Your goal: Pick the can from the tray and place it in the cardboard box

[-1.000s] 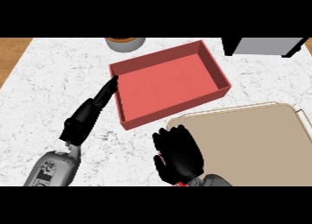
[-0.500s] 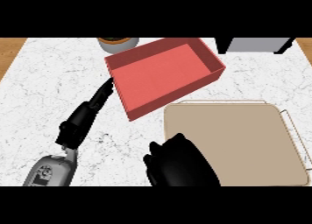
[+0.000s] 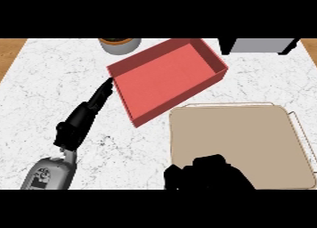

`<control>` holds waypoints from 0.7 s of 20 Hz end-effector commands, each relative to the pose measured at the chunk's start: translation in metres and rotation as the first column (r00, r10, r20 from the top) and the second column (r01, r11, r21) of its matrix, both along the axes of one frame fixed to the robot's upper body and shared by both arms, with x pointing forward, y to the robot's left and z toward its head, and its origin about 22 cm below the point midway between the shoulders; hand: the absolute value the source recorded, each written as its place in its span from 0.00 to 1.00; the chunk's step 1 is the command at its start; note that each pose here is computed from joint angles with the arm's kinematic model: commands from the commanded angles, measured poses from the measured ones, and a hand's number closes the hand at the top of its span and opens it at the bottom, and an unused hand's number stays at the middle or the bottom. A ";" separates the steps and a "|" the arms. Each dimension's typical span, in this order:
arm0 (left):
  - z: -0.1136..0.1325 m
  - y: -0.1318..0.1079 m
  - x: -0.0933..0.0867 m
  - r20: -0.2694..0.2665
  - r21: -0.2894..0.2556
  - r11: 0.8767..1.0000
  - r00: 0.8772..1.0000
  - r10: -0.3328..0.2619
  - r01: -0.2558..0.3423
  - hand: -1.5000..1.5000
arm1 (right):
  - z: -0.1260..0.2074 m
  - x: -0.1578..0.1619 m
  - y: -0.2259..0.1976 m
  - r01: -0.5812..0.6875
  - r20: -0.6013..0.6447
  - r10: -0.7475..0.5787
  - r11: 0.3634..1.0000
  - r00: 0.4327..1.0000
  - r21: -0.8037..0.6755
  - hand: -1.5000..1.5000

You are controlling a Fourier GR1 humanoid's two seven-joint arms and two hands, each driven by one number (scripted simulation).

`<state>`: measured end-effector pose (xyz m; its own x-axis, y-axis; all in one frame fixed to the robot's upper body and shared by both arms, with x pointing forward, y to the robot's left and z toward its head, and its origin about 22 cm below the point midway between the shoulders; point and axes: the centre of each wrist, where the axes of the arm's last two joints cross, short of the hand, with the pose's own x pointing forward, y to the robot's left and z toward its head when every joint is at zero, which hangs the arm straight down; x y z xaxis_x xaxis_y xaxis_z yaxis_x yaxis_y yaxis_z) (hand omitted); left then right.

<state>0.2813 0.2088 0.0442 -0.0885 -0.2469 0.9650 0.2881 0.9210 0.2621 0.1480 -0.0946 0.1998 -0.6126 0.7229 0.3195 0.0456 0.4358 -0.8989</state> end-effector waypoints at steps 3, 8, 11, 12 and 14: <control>0.002 -0.002 -0.006 -0.004 0.006 1.000 1.000 -0.005 0.005 0.50 | 0.037 0.000 -0.008 0.075 -0.012 -0.075 0.995 0.997 0.073 1.00; 0.004 -0.014 0.002 -0.010 -0.006 1.000 1.000 0.012 -0.012 0.50 | 0.046 0.027 0.006 0.150 0.009 -0.151 0.987 0.989 0.064 1.00; -0.002 -0.002 -0.005 0.010 0.002 1.000 1.000 -0.004 0.004 0.50 | 0.056 0.060 0.008 0.142 -0.012 -0.142 0.986 0.990 0.091 1.00; -0.007 0.005 0.004 -0.014 -0.011 1.000 1.000 -0.002 0.002 0.50 | 0.048 0.072 0.022 0.173 -0.012 -0.173 0.978 0.985 0.115 1.00; 0.006 -0.002 0.004 -0.016 -0.006 1.000 1.000 -0.026 0.025 0.50 | 0.066 0.086 0.016 0.151 -0.030 -0.149 0.984 0.988 0.097 1.00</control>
